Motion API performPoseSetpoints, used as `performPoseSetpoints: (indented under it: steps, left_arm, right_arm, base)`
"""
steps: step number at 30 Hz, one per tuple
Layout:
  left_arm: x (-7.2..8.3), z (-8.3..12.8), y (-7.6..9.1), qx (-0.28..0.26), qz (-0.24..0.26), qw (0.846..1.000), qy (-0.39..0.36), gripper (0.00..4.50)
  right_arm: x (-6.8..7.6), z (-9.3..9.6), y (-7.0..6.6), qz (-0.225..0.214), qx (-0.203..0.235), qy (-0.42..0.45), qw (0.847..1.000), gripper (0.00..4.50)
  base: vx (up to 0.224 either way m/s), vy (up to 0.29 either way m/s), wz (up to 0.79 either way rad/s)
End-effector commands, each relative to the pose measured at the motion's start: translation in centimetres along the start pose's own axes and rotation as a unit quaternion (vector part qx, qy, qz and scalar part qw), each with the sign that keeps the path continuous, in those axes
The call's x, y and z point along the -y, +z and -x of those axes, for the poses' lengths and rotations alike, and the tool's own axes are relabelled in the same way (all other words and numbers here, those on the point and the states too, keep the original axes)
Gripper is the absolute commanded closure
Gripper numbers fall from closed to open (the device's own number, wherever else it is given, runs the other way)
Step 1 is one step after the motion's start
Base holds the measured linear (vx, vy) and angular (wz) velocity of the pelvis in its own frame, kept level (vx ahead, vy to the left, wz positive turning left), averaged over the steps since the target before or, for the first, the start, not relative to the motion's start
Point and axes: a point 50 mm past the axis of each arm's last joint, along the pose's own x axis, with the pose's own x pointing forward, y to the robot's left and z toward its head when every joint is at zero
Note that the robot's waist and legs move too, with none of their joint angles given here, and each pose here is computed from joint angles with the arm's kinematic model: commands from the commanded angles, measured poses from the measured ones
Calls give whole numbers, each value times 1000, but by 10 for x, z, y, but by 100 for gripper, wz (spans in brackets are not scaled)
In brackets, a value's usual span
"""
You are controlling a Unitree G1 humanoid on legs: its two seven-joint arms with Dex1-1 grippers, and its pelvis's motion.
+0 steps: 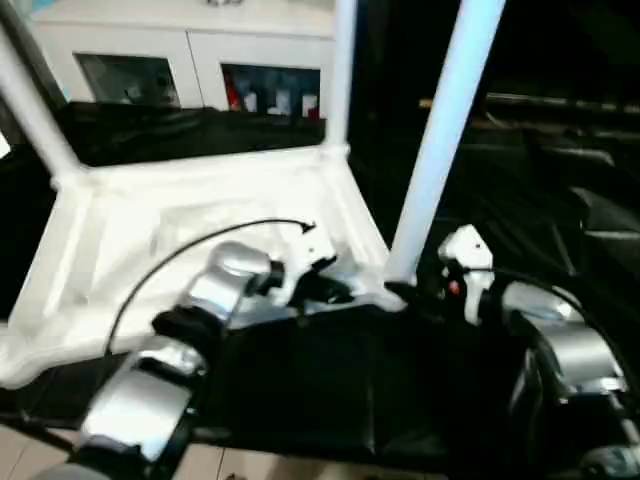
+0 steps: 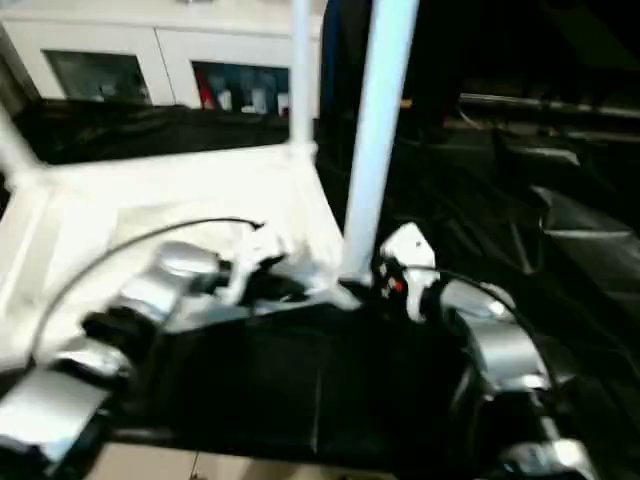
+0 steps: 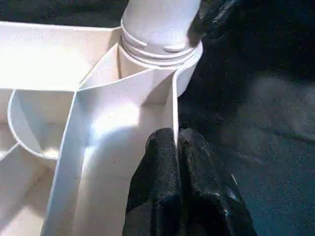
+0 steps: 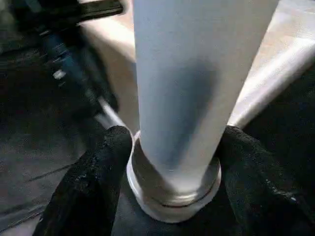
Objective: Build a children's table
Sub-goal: Rotate leg to tighten
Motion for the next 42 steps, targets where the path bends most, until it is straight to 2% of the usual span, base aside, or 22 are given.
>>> performPoseSetpoints:
  steps: [1, 6, 8, 10, 13, 16, 22, 25, 26, 27, 28, 29, 31, 34, 35, 38, 42]
  left_arm:
    - [10, -8, -15, -40, 9, 999, -36, 450]
    - [9, 5, -18, -49, 8, 998, -49, 450]
    - [9, 6, -18, -48, 9, 997, -52, 450]
    - [10, 6, -18, -47, 9, 997, -55, 450]
    - [10, 6, -17, -45, 9, 997, -56, 450]
    - [11, 6, -18, -44, 9, 997, -58, 450]
    - [11, 5, -18, -42, 10, 998, -51, 450]
    - [7, 1, -16, -32, 14, 999, -21, 450]
    - [1, -6, -11, -18, 22, 999, 37, 450]
    - [1, -6, -11, -18, 22, 999, 37, 450]
    - [-2, -12, -7, -5, 29, 997, 69, 450]
    - [-5, -21, -1, 10, 41, 994, 103, 450]
    - [-5, -28, 4, 21, 48, 992, 113, 450]
    - [-3, -48, 17, 38, 52, 988, 143, 450]
    - [-3, -48, 17, 38, 52, 988, 143, 450]
    - [5, -68, 27, 48, 40, 987, 146, 450]
    - [12, -81, 32, 44, 23, 990, 132, 450]
  right_arm:
    - [-21, -13, -5, -6, -11, 91, 996, 160]
    - [-20, -3, -6, -5, -33, 121, 992, 160]
    - [-20, -4, -5, -8, -31, 126, 992, 192]
    - [-20, -5, -3, -13, -25, 129, 991, 192]
    - [-22, -7, -2, -20, -17, 137, 990, 229]
    - [-24, -8, -3, -24, -16, 144, 989, 241]
    - [-30, -9, -6, -37, -11, 153, 987, 247]
    - [-30, -13, -8, -44, -3, 129, 991, 249]
    - [-22, -21, -15, -58, -9, 54, 997, 249]
    - [-22, -21, -15, -58, -9, 54, 997, 249]
    - [-17, -28, -20, -72, -13, 1, 997, 249]
    - [-13, -36, -26, -91, -19, -57, 994, 250]
    - [-12, -42, -27, -102, -17, -90, 991, 250]
    - [-11, -58, -27, -155, -4, -184, 971, 251]
    - [-11, -58, -27, -155, -4, -184, 971, 251]
    - [-12, -73, -23, -184, 12, -243, 952, 252]
    - [-14, -82, -16, -171, 24, -261, 950, 252]
  base:
    - [0, 0, 0]
    - [0, 0, 0]
    - [0, 0, 0]
    - [0, 0, 0]
    - [0, 0, 0]
    - [0, 0, 0]
    - [0, 0, 0]
    - [0, 0, 0]
    - [0, 0, 0]
    - [0, 0, 0]
    - [-50, 6, -1]
    - [-50, 6, -1]
    - [-27, 15, -5]
    - [-18, 10, -3]
    - [0, 0, 0]
    - [0, 0, 0]
    - [0, 0, 0]
